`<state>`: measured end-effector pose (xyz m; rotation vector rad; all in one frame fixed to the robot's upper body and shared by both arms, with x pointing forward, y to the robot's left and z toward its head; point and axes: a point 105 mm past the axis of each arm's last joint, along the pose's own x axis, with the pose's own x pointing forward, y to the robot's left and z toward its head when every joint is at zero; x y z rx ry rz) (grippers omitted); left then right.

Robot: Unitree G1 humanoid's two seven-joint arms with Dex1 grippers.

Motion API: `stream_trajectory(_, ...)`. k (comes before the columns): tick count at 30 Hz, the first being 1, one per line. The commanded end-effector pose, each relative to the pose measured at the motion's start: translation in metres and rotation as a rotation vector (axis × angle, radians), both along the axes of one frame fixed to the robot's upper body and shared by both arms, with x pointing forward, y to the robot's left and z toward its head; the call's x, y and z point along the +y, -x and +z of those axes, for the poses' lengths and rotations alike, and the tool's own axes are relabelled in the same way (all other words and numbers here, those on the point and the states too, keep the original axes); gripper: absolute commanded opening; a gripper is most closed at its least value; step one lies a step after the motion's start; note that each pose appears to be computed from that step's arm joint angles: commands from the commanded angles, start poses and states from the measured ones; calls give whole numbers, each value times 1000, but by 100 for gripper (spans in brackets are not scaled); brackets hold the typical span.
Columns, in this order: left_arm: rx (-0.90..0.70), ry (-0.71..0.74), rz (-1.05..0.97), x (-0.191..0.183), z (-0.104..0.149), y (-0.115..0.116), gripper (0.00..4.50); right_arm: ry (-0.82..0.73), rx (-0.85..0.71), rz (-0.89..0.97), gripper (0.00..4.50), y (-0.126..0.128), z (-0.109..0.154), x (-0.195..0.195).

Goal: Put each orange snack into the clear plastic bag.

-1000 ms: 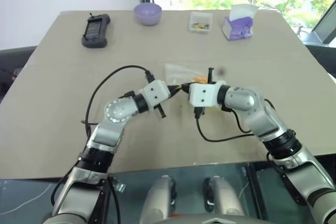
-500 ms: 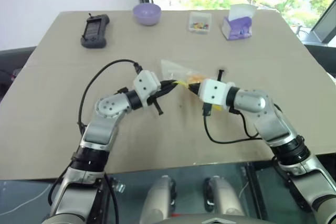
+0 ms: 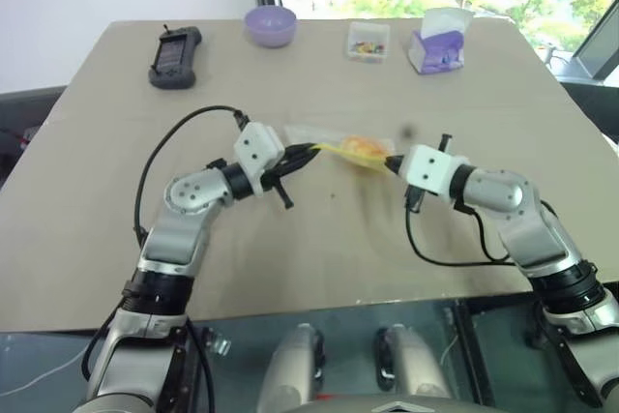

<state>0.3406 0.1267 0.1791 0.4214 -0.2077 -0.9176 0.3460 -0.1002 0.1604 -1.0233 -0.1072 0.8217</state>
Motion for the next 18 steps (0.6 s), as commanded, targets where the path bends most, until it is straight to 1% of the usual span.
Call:
stream_trajectory(1, -81, 30, 12, 4, 25, 2, 0, -10, -30, -62, 4, -5, 9, -18)
stream_trajectory(18, -77, 27, 28, 5, 24, 0, 0, 6, -28, -124, 4, -8, 6, -38)
